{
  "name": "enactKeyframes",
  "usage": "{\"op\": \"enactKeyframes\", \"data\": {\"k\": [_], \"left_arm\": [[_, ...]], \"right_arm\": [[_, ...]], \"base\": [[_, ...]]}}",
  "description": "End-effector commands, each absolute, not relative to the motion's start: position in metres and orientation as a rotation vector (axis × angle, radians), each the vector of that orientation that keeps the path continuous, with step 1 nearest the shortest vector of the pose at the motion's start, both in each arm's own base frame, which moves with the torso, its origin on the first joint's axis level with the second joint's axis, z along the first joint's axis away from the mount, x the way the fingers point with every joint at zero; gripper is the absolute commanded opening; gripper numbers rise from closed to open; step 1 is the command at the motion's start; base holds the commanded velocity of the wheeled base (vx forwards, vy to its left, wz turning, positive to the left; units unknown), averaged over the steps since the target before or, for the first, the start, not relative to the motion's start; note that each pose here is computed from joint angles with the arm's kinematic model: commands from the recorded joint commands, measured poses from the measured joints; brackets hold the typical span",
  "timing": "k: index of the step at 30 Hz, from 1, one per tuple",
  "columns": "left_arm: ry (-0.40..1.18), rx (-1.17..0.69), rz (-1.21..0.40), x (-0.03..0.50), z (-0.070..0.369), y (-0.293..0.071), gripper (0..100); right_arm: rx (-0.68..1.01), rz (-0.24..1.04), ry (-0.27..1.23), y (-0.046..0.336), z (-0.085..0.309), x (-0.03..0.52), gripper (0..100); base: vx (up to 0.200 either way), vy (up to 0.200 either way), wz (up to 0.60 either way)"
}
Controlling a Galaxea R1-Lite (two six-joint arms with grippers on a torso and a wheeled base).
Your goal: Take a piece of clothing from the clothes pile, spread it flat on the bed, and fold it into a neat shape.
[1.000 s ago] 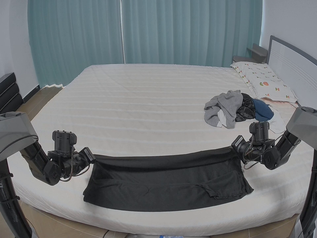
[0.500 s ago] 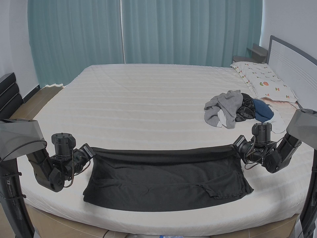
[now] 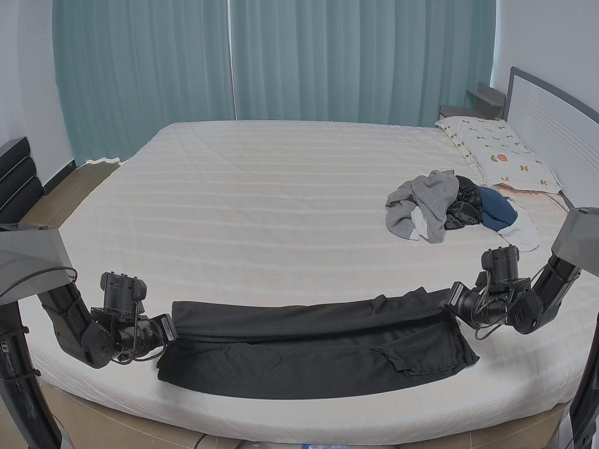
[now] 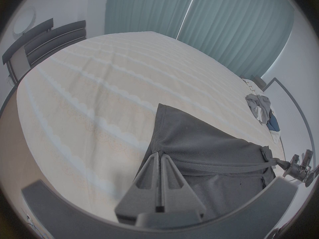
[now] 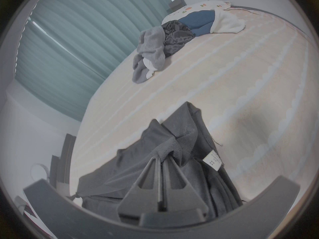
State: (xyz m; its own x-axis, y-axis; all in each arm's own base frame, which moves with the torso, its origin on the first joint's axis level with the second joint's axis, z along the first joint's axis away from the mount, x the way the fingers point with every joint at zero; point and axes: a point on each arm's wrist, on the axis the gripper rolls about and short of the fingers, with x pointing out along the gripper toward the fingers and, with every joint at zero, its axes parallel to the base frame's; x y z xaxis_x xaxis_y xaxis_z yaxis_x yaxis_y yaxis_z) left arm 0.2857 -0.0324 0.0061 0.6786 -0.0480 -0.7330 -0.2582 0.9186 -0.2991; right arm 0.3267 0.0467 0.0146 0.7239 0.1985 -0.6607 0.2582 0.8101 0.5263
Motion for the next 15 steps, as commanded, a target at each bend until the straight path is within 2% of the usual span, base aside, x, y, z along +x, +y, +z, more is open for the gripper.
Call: {"op": "enactKeyframes", "data": {"k": [1,8,9,10,11,15], "left_arm": [[0.839,-0.383,0.112,0.2858,0.0027,-0.0359,0],[0.879,-0.360,0.097,0.2838,-0.0067,-0.0427,0],[0.878,-0.360,0.096,0.2841,-0.0065,-0.0432,100],[0.878,-0.360,0.096,0.2841,-0.0065,-0.0432,100],[0.877,-0.361,0.094,0.2836,-0.0058,-0.0435,100],[0.869,-0.362,0.093,0.2833,-0.0034,-0.0435,100]], "right_arm": [[0.592,-0.048,0.844,0.0459,-0.0056,0.3221,0],[0.576,-0.052,0.865,0.0462,-0.0125,0.3211,0],[0.576,-0.052,0.865,0.0462,-0.0125,0.3211,0],[0.576,-0.052,0.865,0.0462,-0.0125,0.3211,0],[0.577,-0.052,0.861,0.0458,-0.0122,0.3217,100],[0.581,-0.045,0.842,0.0454,-0.0060,0.3223,100]], "base": [[0.000,0.000,0.00],[0.000,0.000,0.00],[0.000,0.000,0.00],[0.000,0.000,0.00],[0.000,0.000,0.00],[0.000,0.000,0.00]]}}
